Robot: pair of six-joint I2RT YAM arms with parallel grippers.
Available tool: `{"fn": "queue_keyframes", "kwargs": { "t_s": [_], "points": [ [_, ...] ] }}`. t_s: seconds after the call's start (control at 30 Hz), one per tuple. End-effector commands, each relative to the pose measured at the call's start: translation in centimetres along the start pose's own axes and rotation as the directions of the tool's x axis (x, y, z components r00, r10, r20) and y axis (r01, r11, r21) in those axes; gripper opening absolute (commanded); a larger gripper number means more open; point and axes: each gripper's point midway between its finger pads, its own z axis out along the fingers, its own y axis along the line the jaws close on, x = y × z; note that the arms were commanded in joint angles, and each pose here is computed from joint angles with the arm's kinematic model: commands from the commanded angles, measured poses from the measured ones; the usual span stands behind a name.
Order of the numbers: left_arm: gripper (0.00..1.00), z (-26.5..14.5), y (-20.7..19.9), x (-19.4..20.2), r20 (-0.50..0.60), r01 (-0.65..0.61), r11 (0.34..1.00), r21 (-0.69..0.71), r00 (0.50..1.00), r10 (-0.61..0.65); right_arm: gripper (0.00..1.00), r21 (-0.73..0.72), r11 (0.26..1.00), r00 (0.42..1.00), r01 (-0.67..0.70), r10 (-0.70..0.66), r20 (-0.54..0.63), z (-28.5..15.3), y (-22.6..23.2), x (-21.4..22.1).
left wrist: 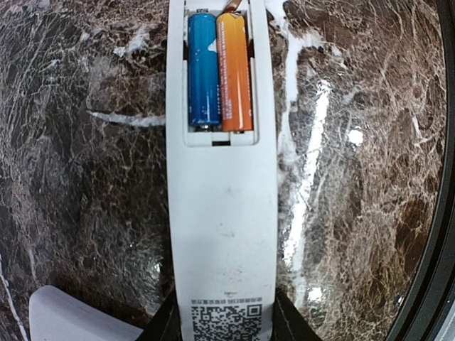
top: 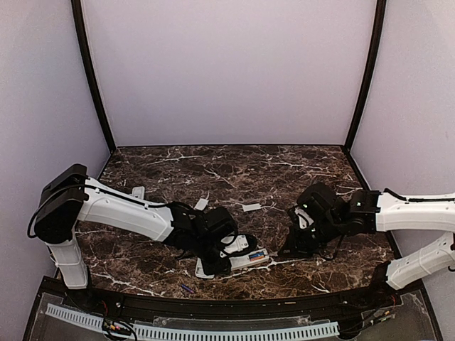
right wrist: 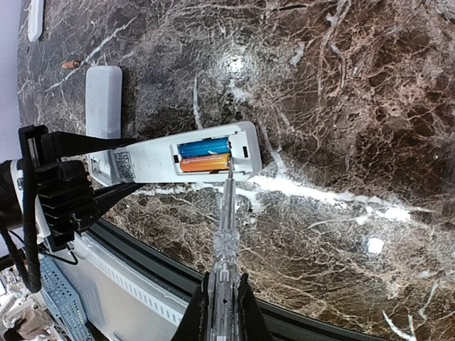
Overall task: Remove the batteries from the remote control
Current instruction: Remove the battery from the remote control without the battery cover.
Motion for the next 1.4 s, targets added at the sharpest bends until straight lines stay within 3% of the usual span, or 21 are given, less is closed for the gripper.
{"fn": "queue_keyframes", "kwargs": {
  "t_s": [0.0,0.37,0.87,1.37],
  "points": [
    [0.19,0.8,-0.6,0.4,-0.025,-0.021,0.999,0.026,0.999,0.021,0.0,-0.292,0.953,0.994,0.076,-0.096,-0.055,-1.3,6.3,1.3],
    [0.18,0.7,-0.5,0.4,-0.029,-0.021,1.0,0.017,0.999,0.022,0.0,-0.391,0.917,0.991,0.074,-0.113,-0.077,-2.3,8.5,2.1],
    [0.17,0.8,-0.2,0.4,-0.037,-0.023,1.0,0.005,0.999,0.023,0.0,-0.361,0.93,0.995,0.072,-0.094,-0.044,-4.2,8.4,2.1],
    [0.17,0.9,-0.2,0.4,-0.04,-0.024,1.0,0.005,0.999,0.024,0.0,-0.061,0.998,1.0,0.007,-0.006,0.003,-2.7,2.5,1.2]
  ]
}}
